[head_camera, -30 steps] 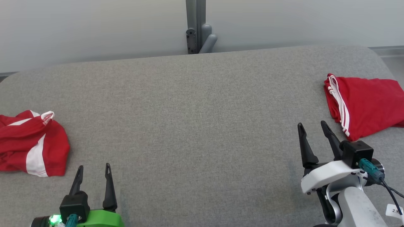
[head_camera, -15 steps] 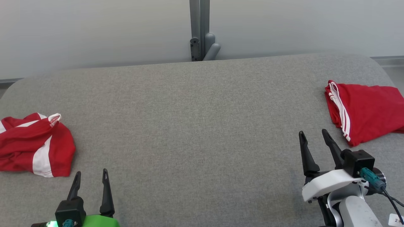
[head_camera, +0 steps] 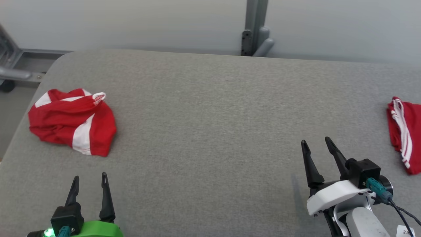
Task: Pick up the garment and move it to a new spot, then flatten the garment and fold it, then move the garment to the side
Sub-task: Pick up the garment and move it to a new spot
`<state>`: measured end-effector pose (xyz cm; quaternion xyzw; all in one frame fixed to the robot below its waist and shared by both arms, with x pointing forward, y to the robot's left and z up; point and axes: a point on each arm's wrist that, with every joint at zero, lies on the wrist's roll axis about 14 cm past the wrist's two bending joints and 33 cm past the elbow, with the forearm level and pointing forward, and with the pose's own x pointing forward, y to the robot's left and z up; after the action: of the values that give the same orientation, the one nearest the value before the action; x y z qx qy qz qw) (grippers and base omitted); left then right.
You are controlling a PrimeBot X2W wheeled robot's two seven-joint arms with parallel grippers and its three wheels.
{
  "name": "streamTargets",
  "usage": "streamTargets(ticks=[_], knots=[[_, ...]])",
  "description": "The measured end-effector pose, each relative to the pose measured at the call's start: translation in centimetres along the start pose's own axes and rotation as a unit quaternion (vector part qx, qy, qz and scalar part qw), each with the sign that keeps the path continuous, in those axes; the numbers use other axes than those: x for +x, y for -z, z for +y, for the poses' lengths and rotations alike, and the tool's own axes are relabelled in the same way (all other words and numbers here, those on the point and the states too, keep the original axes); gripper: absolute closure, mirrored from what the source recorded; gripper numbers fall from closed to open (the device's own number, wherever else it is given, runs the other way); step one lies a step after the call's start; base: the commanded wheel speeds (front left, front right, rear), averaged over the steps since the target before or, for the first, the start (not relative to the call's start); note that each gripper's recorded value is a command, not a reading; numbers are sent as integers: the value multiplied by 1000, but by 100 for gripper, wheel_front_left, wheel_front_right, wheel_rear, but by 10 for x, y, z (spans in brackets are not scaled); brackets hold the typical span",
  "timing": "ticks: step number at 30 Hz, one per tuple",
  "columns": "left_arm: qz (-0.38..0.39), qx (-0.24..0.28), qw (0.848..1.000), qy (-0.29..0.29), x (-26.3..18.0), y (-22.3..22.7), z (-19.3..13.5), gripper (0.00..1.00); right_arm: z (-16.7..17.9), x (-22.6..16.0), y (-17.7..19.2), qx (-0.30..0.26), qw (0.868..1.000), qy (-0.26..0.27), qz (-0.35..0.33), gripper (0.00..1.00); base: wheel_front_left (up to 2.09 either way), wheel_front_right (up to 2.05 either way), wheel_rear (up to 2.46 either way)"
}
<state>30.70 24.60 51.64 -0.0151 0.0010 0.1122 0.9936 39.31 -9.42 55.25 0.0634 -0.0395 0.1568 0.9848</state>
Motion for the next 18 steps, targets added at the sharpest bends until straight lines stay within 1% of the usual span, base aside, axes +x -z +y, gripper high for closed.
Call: streamTargets(ticks=[5, 10, 15, 18], knots=[[5, -6, 999, -54, -18, 3, 36, 0, 40, 20, 8, 8, 998, -59, 7, 0, 0, 0, 0], [10, -9, 994, -112, -44, 6, 72, 0, 86, 35, 18, 18, 992, -123, 19, 0, 0, 0, 0], [9, -24, 981, -193, -78, 7, 115, 0, 145, 46, 24, 24, 978, -205, 24, 0, 0, 0, 0], [17, -37, 972, -233, -101, 12, 133, 0, 174, 53, 27, 29, 968, -247, 28, 0, 0, 0, 0]])
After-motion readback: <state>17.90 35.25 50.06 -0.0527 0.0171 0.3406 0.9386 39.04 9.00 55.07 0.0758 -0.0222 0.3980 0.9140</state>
